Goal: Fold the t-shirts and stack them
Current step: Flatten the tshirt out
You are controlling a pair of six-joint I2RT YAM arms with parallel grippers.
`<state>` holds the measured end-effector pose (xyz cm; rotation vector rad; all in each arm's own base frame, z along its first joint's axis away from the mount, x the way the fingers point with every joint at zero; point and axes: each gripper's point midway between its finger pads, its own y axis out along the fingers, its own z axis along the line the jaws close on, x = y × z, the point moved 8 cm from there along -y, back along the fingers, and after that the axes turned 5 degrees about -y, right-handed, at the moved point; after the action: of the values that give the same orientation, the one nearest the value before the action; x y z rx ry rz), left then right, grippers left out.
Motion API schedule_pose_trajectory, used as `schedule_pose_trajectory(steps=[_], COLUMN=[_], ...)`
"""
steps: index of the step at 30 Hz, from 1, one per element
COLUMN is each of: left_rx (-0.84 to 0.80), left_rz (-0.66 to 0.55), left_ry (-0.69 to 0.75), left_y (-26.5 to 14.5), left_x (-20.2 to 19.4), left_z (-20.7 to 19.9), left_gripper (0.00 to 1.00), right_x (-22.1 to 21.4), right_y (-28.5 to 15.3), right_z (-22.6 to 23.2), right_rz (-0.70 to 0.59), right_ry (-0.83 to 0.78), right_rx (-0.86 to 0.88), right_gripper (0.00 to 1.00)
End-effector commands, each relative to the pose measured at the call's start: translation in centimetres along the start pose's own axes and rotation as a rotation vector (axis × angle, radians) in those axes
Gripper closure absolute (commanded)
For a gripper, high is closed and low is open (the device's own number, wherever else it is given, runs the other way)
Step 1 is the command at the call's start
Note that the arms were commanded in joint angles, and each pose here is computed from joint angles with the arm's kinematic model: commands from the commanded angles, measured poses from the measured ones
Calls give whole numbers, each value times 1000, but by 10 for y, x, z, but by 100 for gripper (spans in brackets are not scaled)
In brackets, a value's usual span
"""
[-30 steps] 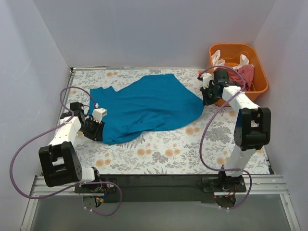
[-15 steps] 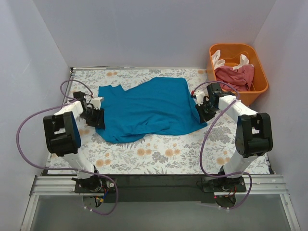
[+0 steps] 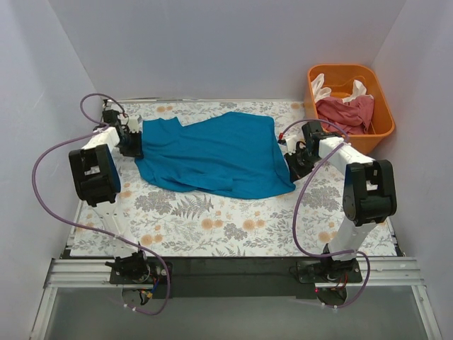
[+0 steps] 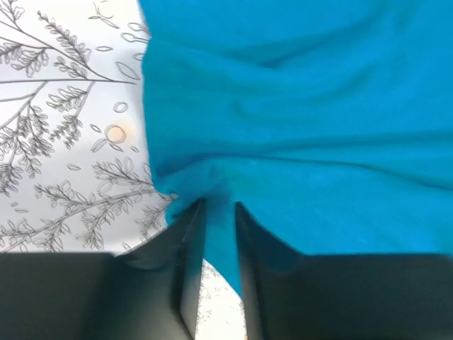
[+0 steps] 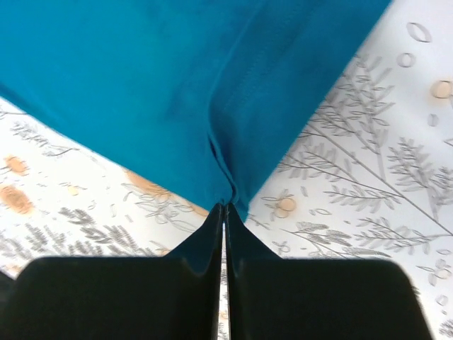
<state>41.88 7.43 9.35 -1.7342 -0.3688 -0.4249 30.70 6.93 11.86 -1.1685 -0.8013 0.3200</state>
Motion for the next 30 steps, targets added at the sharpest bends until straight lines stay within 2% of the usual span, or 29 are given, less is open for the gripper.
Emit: schedule_pose_trajectory(steps=[1,4,5,8,11,14,17,23,30], left_rx=[-161,-298,-362,-493,-566,-595,-576,-492,-445], left_rz=[-182,-173,-143,-68,13,78,135,192,204], left_ry=[136,267,335,478,618,747,837,1014,1102], left_y=[-64,-87,-86,-88,-81,-70,-56,-43,-32], left_x=[41,37,29,-6,-43,-67,-79,-88,-96], left_z=[-31,-92,-127,-198,-241,-264,-269,-253,-244], left_gripper=[76,71,71,69,69,70,70,66,64], right_x=[7,-5,-6,-11,-10,-9,-9,-11,-15], right_y=[-10,-6,-5,-2,-2,-3,-3,-3,-1], right_z=[16,21,23,24,23,22,21,20,18], right_rz=[-62,-37,-32,-18,-22,-21,-18,-10,-3], right_ry=[-8,15,16,30,31,29,28,31,41], right_rx=[127,148,150,161,159,155,151,150,152], right_gripper=[99,99,99,99,99,99,99,99,99])
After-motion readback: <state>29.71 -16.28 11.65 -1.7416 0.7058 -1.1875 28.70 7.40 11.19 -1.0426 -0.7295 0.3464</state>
